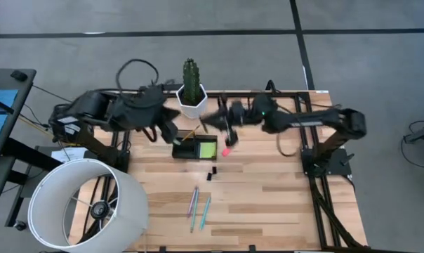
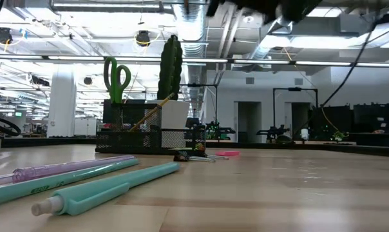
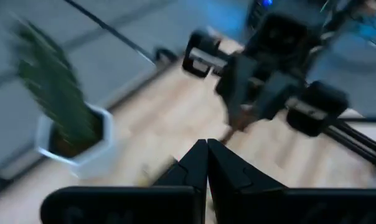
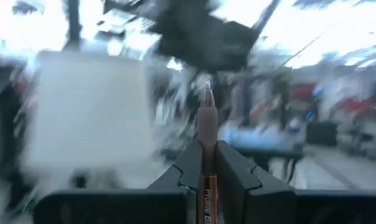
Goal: Pick and place office supplies into organizer
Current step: Put the brown pen into the black mesh organizer, then put the pink eraser into the black mesh organizer
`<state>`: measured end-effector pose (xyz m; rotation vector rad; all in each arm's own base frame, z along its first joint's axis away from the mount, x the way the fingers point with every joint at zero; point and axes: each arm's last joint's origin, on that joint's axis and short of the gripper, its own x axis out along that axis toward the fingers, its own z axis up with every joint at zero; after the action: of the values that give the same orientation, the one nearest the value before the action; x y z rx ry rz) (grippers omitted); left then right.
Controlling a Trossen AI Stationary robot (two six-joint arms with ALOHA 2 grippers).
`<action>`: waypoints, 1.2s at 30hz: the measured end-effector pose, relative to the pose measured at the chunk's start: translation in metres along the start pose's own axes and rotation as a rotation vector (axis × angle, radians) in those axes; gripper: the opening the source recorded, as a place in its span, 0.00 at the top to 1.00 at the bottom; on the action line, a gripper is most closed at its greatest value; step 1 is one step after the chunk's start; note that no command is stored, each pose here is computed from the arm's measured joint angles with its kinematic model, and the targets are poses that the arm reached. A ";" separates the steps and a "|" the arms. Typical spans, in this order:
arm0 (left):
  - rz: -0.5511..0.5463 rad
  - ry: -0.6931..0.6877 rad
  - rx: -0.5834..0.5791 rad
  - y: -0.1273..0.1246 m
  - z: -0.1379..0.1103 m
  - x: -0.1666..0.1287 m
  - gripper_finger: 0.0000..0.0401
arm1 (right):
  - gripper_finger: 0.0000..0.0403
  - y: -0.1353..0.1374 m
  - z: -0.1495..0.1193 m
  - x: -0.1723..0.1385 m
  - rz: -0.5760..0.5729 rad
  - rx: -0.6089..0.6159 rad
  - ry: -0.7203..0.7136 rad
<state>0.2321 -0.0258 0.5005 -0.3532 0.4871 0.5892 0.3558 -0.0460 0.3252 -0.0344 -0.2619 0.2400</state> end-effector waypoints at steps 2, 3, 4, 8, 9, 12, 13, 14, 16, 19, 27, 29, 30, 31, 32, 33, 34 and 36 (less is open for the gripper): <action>0.042 -0.048 0.025 0.003 0.005 -0.006 1.00 | 0.94 -0.015 -0.015 0.003 -0.012 0.032 -0.084; 0.060 -0.066 0.039 0.005 0.006 -0.007 1.00 | 0.93 -0.020 -0.025 0.005 -0.016 0.043 -0.117; 0.076 -0.082 0.053 0.006 0.008 -0.009 1.00 | 0.93 -0.025 -0.037 0.007 -0.024 0.052 -0.139; 0.123 -0.117 0.096 0.008 0.010 -0.011 1.00 | 0.92 -0.041 -0.088 0.017 -0.062 0.050 -0.172; 0.128 -0.116 0.105 0.008 0.010 -0.011 1.00 | 0.93 -0.045 -0.096 0.021 -0.073 0.047 -0.181; 0.142 -0.104 0.125 0.010 0.009 -0.011 1.00 | 0.95 -0.053 -0.119 0.035 -0.094 0.062 -0.169; 0.147 -0.097 0.131 0.010 0.008 -0.011 1.00 | 0.95 -0.055 -0.128 0.039 -0.113 0.089 -0.145; 0.154 -0.086 0.140 0.011 0.007 -0.011 1.00 | 0.94 -0.057 -0.138 0.042 -0.130 0.119 -0.116; 0.167 -0.067 0.154 0.013 0.005 -0.011 1.00 | 0.93 -0.061 -0.154 0.047 -0.148 0.157 -0.064; 0.187 -0.036 0.160 0.016 0.002 -0.011 1.00 | 0.92 -0.065 -0.165 0.051 -0.177 0.176 -0.006; 0.213 0.004 0.164 0.020 -0.003 -0.011 1.00 | 0.94 -0.067 -0.186 0.050 -0.289 0.164 0.196; 0.213 0.004 0.164 0.019 -0.003 -0.011 1.00 | 0.92 -0.066 -0.186 0.050 -0.264 0.169 0.204; 0.213 0.004 0.164 0.019 -0.003 -0.011 1.00 | 0.90 -0.066 -0.186 0.050 -0.250 0.172 0.209; 0.213 0.004 0.164 0.019 -0.003 -0.011 1.00 | 0.88 -0.065 -0.187 0.050 -0.242 0.176 0.220; 0.213 0.004 0.163 0.019 -0.003 -0.011 1.00 | 0.86 -0.063 -0.189 0.050 -0.241 0.184 0.240; 0.213 0.004 0.163 0.019 -0.003 -0.011 1.00 | 0.85 -0.062 -0.191 0.050 -0.241 0.192 0.264; 0.213 0.004 0.163 0.019 -0.003 -0.011 1.00 | 0.83 -0.060 -0.193 0.050 -0.239 0.199 0.283; 0.212 0.004 0.163 0.019 -0.003 -0.011 1.00 | 0.79 -0.060 -0.195 0.050 -0.240 0.206 0.303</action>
<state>0.2112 -0.0170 0.5008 -0.1485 0.5764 0.7493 0.4673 -0.0924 0.1531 0.1630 0.0624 0.0206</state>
